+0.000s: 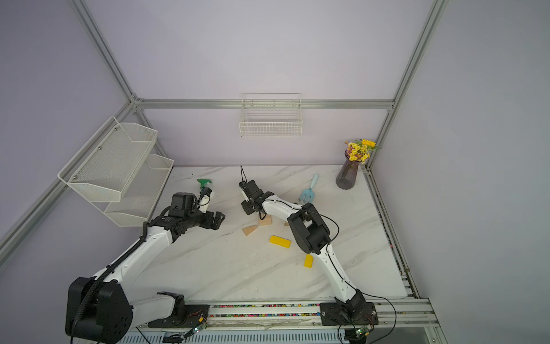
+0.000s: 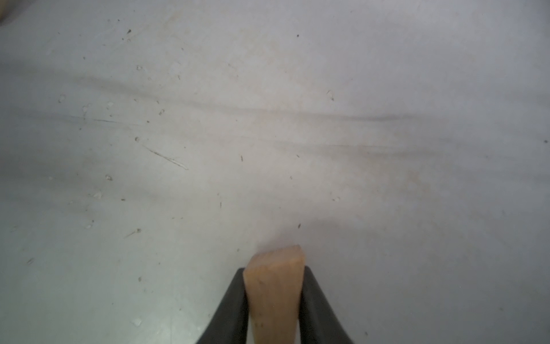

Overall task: Assemble a small pinwheel with building blocks
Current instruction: Pick up the building block from the center of the board, then assemble the building block at the center of the board, then move the building block to the center of the board, then adjust the building block at the center of the board.

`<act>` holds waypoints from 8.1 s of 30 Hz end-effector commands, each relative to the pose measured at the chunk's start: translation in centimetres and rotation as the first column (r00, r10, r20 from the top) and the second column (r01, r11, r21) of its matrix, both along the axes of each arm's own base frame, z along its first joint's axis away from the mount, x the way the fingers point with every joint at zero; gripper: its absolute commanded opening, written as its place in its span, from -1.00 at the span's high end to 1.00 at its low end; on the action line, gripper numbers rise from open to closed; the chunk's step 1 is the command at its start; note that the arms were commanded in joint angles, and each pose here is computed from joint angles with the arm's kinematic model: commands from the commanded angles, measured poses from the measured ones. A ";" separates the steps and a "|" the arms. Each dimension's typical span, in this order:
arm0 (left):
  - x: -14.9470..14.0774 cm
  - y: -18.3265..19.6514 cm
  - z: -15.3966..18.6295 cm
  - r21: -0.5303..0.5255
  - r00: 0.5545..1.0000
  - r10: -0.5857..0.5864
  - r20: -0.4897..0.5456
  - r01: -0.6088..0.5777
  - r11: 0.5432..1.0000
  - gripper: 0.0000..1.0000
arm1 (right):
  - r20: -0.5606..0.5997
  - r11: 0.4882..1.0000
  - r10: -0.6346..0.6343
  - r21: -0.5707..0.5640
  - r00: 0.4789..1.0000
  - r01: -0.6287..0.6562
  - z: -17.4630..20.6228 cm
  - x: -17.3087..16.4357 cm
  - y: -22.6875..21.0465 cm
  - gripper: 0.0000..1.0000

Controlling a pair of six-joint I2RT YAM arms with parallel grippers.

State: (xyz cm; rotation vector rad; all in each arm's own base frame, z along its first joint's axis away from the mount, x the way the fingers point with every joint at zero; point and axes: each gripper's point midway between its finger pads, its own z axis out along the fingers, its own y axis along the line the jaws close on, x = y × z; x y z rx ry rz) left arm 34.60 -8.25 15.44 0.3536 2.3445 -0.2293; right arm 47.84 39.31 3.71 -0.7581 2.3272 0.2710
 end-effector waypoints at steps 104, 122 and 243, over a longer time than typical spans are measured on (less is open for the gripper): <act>0.8 -3.0 3.3 -0.100 0.986 -0.141 0.092 0.150 0.984 -1.00 | -0.025 0.909 -0.391 0.146 0.920 0.391 11.5 -4.0 -14.1 -0.44; -1.5 -5.3 1.7 -0.101 0.979 -0.195 0.057 0.200 0.975 -1.00 | -0.260 0.856 -0.511 -0.071 0.819 0.512 0.0 -7.7 -19.7 0.00; 14.9 -25.9 -8.9 0.085 0.924 -0.361 -0.130 0.373 0.924 -0.39 | -0.094 0.780 -0.562 0.271 0.822 0.564 12.8 -5.5 -28.5 -0.61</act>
